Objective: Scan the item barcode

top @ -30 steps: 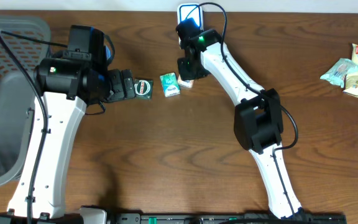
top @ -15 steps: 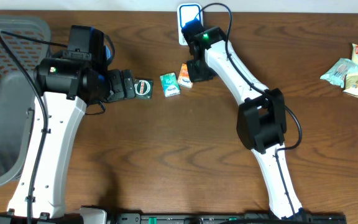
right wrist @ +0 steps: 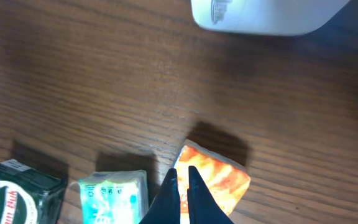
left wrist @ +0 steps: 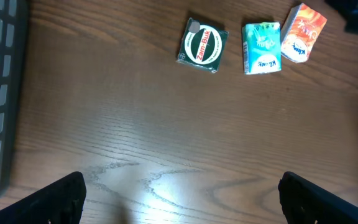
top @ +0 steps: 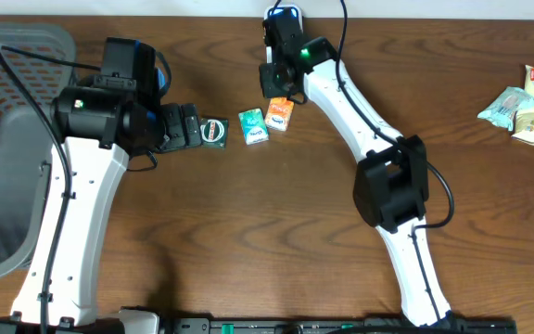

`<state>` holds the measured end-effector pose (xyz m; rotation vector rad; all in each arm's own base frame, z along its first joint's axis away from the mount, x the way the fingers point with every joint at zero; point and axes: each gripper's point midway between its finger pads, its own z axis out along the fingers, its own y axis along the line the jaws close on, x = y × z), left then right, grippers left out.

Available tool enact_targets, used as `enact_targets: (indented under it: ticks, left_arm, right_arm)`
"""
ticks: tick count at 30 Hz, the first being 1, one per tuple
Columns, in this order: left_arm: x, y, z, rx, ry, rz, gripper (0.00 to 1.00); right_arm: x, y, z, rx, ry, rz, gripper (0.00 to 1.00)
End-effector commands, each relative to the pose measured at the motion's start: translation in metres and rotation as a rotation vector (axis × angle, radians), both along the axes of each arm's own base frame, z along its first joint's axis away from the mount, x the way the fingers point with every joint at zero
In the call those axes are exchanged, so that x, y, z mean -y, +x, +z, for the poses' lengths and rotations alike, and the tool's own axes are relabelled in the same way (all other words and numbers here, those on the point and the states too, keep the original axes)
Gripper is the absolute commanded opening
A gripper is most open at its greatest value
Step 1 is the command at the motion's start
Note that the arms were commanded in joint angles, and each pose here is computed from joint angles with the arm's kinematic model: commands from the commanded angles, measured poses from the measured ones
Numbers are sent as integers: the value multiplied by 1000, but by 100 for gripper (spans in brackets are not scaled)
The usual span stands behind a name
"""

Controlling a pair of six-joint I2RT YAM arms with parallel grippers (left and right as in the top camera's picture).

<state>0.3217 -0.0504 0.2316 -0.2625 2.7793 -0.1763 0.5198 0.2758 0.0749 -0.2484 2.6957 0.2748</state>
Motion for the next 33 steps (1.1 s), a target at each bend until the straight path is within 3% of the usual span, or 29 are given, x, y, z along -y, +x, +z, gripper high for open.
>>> enact_targets:
  ticks: [1,10,20,29,33]
  left_arm:
    - [-2,1,1,3,6,2,98]
    - [-2,1,1,3,6,2,98]
    - [-2,1,1,3,6,2,98]
    - [-2,1,1,3,6,2,98]
    - [-2,1,1,3,6,2,98]
  right_arm:
    - [4,-6,-29,-56,-40,29,1]
    - [4,-15,-39,-85,-74,94,1]
    - [25,-45,-76,-238,-183,103,1]
    - [70,-131,-35,-558,-314,24,1]
    - [87,-149,-11,-592,-392,31,1]
